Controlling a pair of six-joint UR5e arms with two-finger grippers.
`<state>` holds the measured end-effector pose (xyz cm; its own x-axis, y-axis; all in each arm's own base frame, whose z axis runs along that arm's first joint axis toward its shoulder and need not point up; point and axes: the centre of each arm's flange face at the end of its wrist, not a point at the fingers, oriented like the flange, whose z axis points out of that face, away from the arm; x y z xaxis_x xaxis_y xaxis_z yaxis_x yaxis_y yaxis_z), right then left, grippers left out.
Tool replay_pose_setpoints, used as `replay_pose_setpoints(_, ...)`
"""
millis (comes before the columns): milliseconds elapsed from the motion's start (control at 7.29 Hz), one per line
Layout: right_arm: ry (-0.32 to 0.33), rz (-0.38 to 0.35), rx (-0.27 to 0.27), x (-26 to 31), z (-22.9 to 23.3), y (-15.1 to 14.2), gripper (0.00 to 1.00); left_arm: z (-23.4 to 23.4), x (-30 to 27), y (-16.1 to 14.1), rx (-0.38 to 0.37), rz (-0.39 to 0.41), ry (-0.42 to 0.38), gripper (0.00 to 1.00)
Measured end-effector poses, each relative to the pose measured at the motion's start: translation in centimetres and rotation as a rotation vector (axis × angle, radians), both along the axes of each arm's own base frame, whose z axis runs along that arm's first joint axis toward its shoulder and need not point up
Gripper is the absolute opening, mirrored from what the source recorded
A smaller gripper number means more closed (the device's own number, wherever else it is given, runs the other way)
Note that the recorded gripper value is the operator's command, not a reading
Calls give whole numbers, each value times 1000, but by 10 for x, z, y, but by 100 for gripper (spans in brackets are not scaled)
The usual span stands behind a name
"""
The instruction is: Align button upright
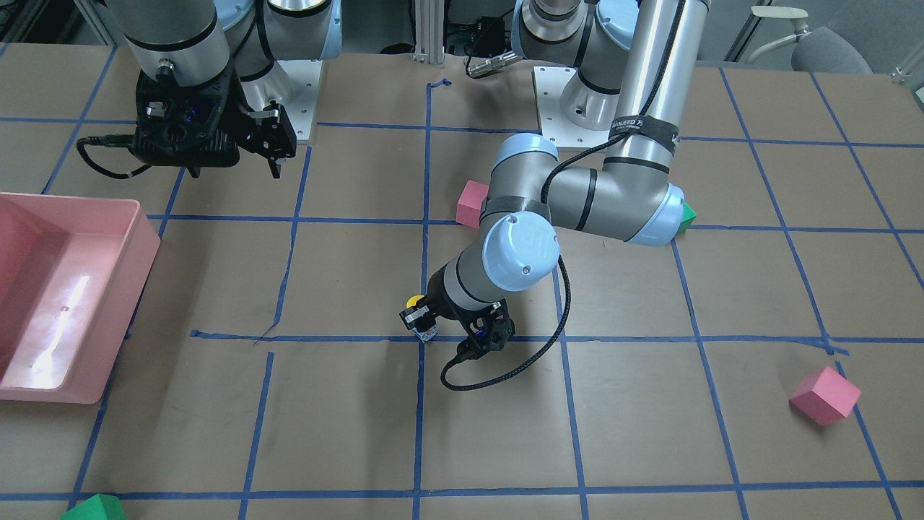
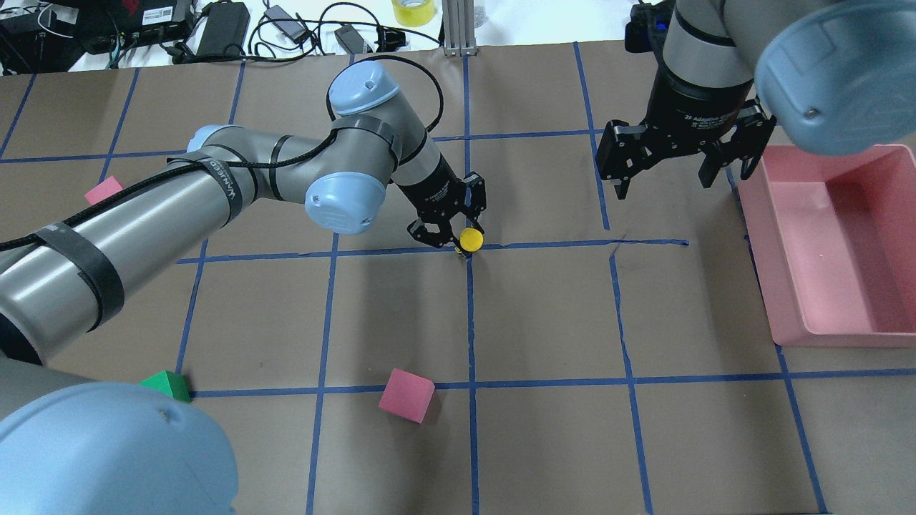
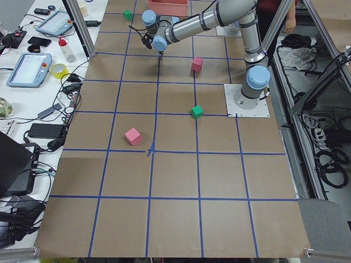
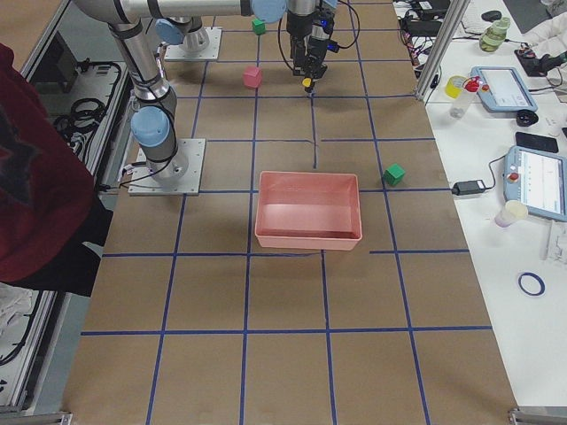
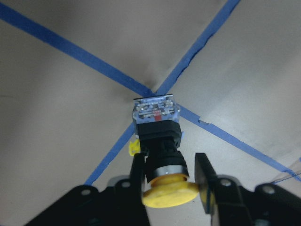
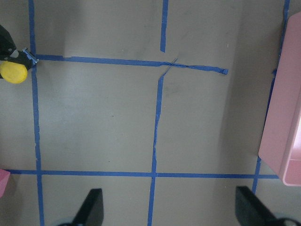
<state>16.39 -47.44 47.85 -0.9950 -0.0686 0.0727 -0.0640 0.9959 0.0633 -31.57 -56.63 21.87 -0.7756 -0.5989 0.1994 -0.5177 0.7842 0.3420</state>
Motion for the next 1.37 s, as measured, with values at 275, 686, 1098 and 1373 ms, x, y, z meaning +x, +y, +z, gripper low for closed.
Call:
replay_pose_setpoints(275, 0, 0, 0, 0, 0, 0, 100, -6, 0, 0, 2, -4, -1, 100)
replay_pose_setpoints(686, 0, 0, 1, 0, 0, 0, 100, 13, 0, -5, -34, -4, 5, 100)
replay_pose_setpoints(1098, 1, 0, 1, 0, 0, 0, 100, 115, 21, 1, -109, -64, -23, 100)
replay_pose_setpoints(1373, 5, 0, 1, 0, -1, 0, 100, 202, 43, 36, -149, -194, -70, 100)
